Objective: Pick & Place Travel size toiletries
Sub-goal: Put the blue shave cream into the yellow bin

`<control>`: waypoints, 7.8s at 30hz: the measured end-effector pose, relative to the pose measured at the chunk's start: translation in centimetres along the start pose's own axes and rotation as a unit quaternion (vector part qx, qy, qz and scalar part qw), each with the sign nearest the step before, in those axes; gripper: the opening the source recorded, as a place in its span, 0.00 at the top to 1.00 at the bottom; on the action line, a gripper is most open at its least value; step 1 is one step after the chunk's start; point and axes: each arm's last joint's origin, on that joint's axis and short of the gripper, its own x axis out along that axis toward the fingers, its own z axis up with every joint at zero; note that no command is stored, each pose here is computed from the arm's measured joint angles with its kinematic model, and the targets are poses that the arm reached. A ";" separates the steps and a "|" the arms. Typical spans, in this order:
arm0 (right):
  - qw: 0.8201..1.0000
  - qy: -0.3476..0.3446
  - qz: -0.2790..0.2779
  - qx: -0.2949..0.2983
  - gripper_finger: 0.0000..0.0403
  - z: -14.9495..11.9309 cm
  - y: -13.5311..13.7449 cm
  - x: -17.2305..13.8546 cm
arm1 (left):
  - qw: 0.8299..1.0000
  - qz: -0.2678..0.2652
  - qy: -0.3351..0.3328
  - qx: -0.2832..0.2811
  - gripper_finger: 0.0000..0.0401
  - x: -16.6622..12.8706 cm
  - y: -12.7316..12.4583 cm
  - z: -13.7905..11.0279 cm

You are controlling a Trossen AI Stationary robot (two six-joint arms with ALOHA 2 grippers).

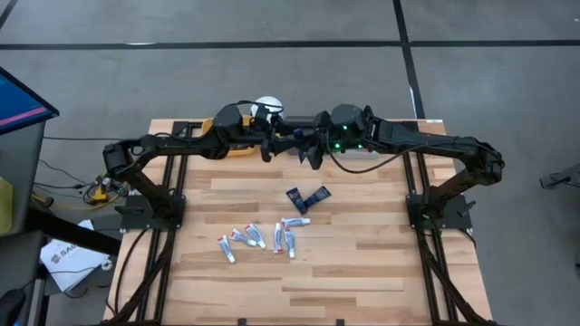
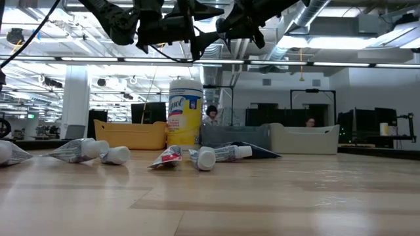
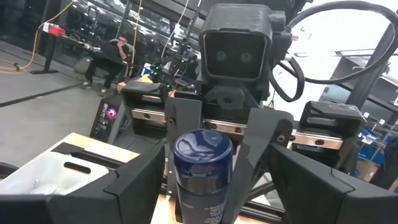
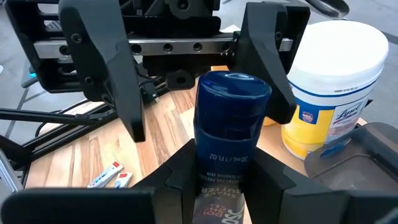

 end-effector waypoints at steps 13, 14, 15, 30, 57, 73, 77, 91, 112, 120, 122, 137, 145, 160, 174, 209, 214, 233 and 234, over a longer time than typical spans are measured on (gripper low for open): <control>1.000 0.000 0.002 0.000 0.76 0.0 0.0 0.0 | 1.000 -0.004 0.001 0.010 0.54 0.2 -0.4 -0.2; 1.000 0.000 0.002 0.000 0.76 0.0 0.0 0.0 | 1.000 -0.004 0.001 0.010 0.56 0.2 -0.4 -0.2; 1.000 -0.001 0.002 0.000 0.76 0.0 0.0 0.0 | 1.000 -0.004 0.001 0.010 0.58 0.2 -0.4 -0.2; 1.000 0.005 0.001 -0.019 0.74 -0.1 0.0 0.0 | 1.000 -0.004 0.002 0.013 0.65 0.2 -0.4 -0.2; 0.997 0.068 -0.003 -0.031 0.27 -0.7 0.1 -4.3 | 0.997 -0.023 0.058 0.043 0.67 -4.5 1.7 3.6; 0.992 0.116 -0.032 -0.034 0.27 -1.5 -0.8 -4.4 | 0.830 0.513 0.167 0.145 0.67 -13.5 -0.9 4.9; 0.993 0.111 -0.034 -0.033 0.27 -1.4 -0.9 -4.5 | 0.794 0.559 0.206 0.122 0.67 -13.4 1.3 2.0; 0.993 0.112 -0.034 -0.032 0.27 -1.4 -0.9 -4.5 | 0.765 0.569 0.283 0.101 0.67 -13.5 6.5 -5.5; 0.980 0.180 -0.086 -0.011 0.27 -3.8 -2.0 -4.2 | 0.924 0.261 0.233 0.157 0.22 -10.8 -2.5 -2.4; 0.977 0.198 -0.083 -0.012 0.27 -4.9 -2.1 -3.8 | 0.937 0.102 0.278 0.183 0.23 -6.2 -3.4 -7.3; 0.976 0.200 -0.083 -0.012 0.27 -4.9 -2.1 -3.8 | 0.937 0.079 0.288 0.178 0.22 -5.1 -3.1 -8.7; 0.976 0.206 -0.062 -0.027 0.27 -5.4 -0.8 -3.7 | 0.919 -0.074 0.332 0.199 0.22 3.9 -0.2 -13.7; 0.975 0.212 -0.052 -0.037 0.27 -5.7 0.0 -3.7 | 0.913 -0.080 0.358 0.177 0.22 4.4 0.9 -15.9; 0.971 0.227 -0.050 -0.050 0.27 -6.0 0.2 -3.8 | 0.888 -0.066 0.416 0.184 0.22 3.7 1.0 -17.5; 0.971 0.227 -0.047 -0.063 0.27 -6.0 0.2 -3.8 | 0.864 -0.061 0.457 0.202 0.22 3.2 1.4 -19.1; 0.972 0.224 -0.047 -0.061 0.27 -5.9 0.2 -3.8 | 0.883 0.085 0.426 0.179 0.72 2.6 -2.4 -12.3; 0.972 0.220 -0.047 -0.061 0.27 -5.8 0.1 -3.8 | 0.873 0.166 0.414 0.199 0.72 0.3 -4.5 -7.6; 0.977 0.200 -0.062 -0.047 0.27 -5.1 -1.1 -3.7 | 0.763 0.596 0.225 0.108 0.72 -16.3 -1.4 -5.7; 0.977 0.199 -0.064 -0.045 0.27 -5.1 -1.3 -3.7 | 0.757 0.609 0.216 0.098 0.72 -16.7 -0.9 -6.0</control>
